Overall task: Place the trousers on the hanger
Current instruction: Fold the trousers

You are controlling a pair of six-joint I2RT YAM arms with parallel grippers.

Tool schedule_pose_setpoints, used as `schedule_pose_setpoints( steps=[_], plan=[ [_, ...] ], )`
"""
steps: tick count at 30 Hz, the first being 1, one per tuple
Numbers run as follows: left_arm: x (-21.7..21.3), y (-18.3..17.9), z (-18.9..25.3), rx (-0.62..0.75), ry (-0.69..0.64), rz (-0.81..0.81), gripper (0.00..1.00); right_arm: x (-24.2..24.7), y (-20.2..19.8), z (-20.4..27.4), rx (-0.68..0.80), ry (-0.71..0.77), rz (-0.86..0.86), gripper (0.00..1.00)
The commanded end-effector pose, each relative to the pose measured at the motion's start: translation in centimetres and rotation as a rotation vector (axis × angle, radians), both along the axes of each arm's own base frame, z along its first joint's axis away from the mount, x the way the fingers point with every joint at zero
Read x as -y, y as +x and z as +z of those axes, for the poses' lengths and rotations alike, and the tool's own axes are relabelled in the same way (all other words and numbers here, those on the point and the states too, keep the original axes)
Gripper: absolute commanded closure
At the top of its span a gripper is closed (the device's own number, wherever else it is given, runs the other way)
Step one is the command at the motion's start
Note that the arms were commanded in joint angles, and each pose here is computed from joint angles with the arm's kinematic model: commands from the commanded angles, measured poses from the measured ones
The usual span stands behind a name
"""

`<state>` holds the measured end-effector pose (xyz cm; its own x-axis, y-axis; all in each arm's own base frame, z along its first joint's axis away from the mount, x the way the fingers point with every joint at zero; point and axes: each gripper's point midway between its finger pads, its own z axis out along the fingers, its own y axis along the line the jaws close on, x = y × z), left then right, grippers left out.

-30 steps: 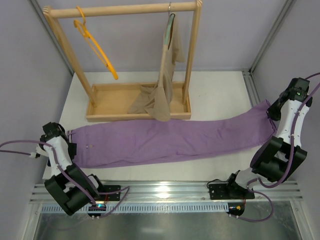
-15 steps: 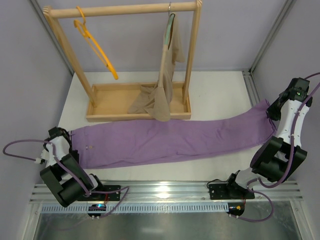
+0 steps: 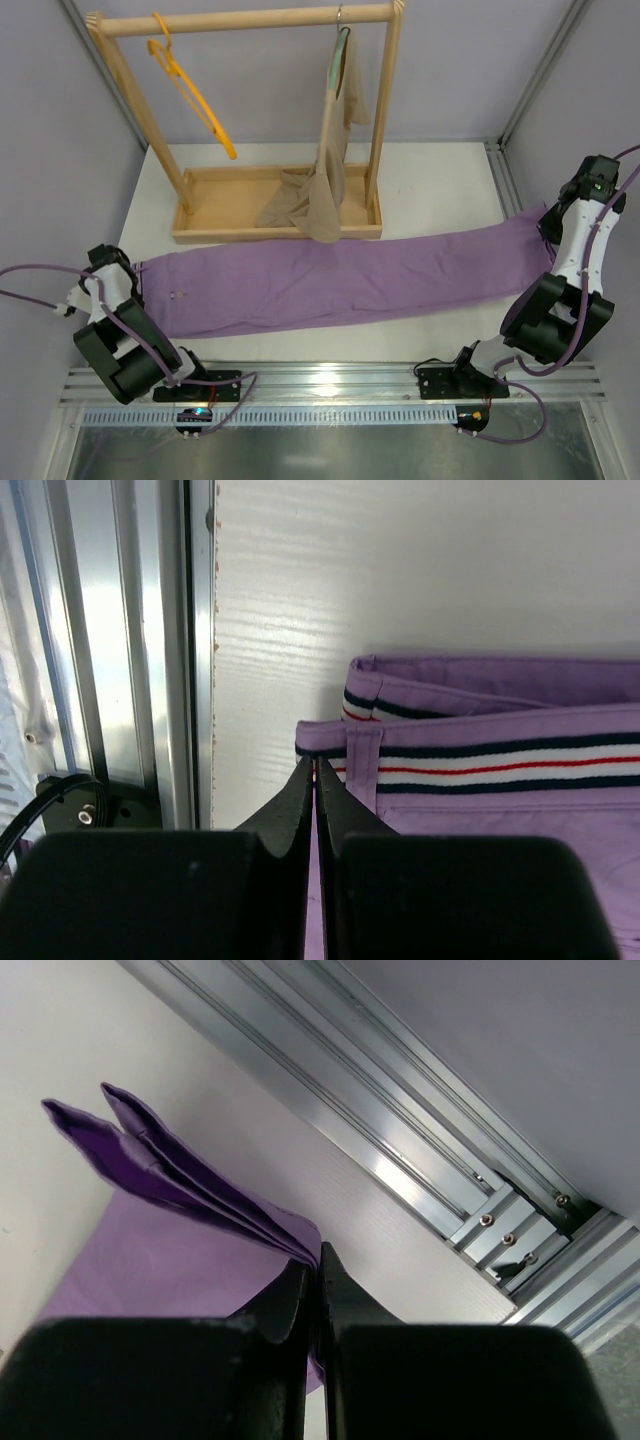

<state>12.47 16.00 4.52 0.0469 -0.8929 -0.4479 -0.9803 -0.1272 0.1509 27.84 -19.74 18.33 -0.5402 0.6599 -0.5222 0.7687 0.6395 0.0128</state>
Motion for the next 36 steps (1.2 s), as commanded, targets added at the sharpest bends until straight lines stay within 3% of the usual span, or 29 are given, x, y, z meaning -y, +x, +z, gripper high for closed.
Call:
schedule_pose_setpoints(
  steps=[1, 5, 6, 7, 9, 15, 23, 27, 29, 30, 32, 33, 36],
  plan=[
    [-2.6, 0.2, 1.2, -0.028, 0.098, 0.001, 1.00, 2.2, 0.2, 2.3, 0.034, -0.089, -0.062, 0.96],
    [-1.7, 0.9, 0.8, -0.021, 0.008, -0.049, 1.00, 1.6, 0.8, 2.2, 0.067, -0.059, -0.037, 0.96],
    [-1.3, 1.1, 1.0, -0.013, -0.016, -0.053, 0.93, 1.6, 0.7, 2.2, 0.068, -0.060, -0.039, 0.96],
    [-1.0, 0.7, 1.1, -0.022, -0.027, -0.041, 0.79, 1.6, 0.7, 2.1, 0.065, -0.061, -0.041, 0.96],
    [-0.3, 0.2, 1.3, -0.002, -0.026, 0.003, 0.41, 1.4, 0.8, 1.8, 0.072, -0.047, -0.036, 0.96],
    [1.5, 1.1, 0.4, 0.171, -0.030, 0.017, 0.35, 1.0, 1.4, 1.5, 0.086, -0.022, -0.014, 0.96],
    [3.1, 0.2, -1.7, 0.174, -0.076, 0.072, 0.34, 0.8, 1.6, 1.8, 0.095, -0.014, -0.003, 0.96],
    [3.3, 0.0, -3.5, 0.157, -0.090, 0.087, 0.39, 0.7, 1.6, 1.9, 0.102, -0.015, 0.003, 0.96],
    [3.2, 0.0, -3.9, 0.141, -0.098, 0.084, 0.51, 0.8, 1.7, 2.1, 0.101, -0.018, 0.003, 0.96],
    [2.9, 0.4, -3.9, 0.149, -0.088, 0.069, 0.72, 0.9, 1.7, 2.3, 0.102, -0.023, 0.003, 0.96],
    [2.4, 0.3, -3.7, 0.137, -0.068, 0.067, 0.93, 1.0, 1.6, 2.3, 0.095, -0.025, -0.002, 0.96],
    [2.0, 0.3, -3.3, 0.135, -0.053, 0.076, 1.00, 1.1, 1.6, 2.4, 0.096, -0.029, -0.003, 0.96],
    [1.0, 0.6, -2.4, 0.131, -0.013, 0.062, 1.00, 1.2, 1.4, 2.2, 0.084, -0.034, -0.010, 0.96]
  ],
)
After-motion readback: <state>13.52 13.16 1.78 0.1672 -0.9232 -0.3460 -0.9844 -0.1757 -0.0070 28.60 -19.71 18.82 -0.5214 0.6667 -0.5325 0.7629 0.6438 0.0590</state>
